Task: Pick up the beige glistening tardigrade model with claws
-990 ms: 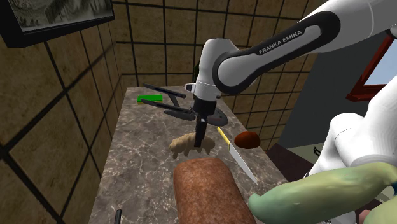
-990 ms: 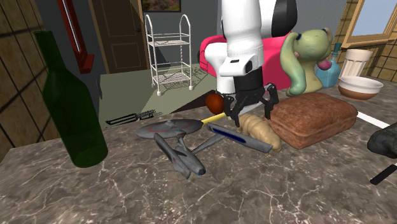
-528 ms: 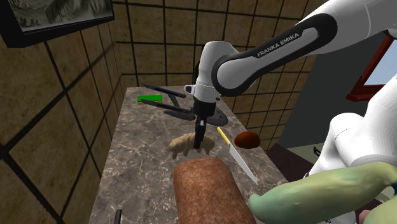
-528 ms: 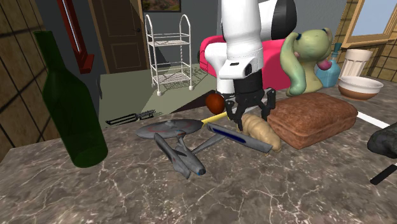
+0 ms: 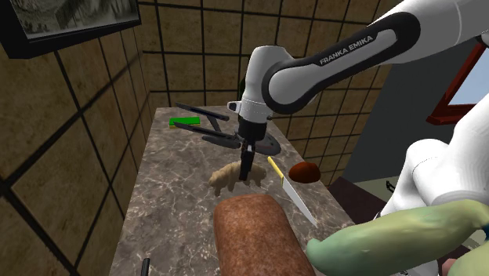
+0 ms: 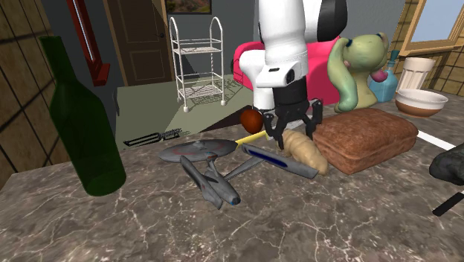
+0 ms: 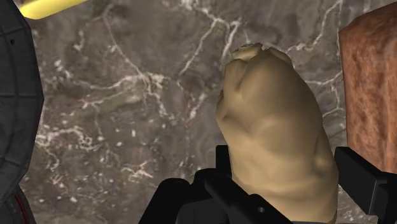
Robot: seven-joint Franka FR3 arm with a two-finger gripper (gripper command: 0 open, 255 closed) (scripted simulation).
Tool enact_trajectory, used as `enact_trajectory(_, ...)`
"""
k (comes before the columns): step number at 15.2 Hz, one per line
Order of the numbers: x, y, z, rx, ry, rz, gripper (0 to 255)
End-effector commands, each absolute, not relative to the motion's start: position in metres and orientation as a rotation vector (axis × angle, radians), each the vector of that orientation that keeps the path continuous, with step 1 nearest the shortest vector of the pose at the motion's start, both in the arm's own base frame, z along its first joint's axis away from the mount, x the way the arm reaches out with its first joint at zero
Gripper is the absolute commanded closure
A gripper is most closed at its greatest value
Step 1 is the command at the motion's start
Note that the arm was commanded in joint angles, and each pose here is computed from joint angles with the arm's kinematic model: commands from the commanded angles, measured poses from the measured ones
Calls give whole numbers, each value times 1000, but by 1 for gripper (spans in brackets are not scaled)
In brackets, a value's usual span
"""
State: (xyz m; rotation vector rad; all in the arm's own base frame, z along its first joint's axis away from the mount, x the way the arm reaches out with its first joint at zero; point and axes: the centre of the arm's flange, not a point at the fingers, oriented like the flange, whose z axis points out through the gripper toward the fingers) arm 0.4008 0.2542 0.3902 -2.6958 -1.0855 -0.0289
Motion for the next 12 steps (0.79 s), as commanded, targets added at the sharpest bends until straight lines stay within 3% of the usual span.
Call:
enact_trajectory(1, 401, 255, 400, -2696, -1085, -29, 255)
enact_trajectory(12, 401, 255, 458, -2696, -1085, -29, 255)
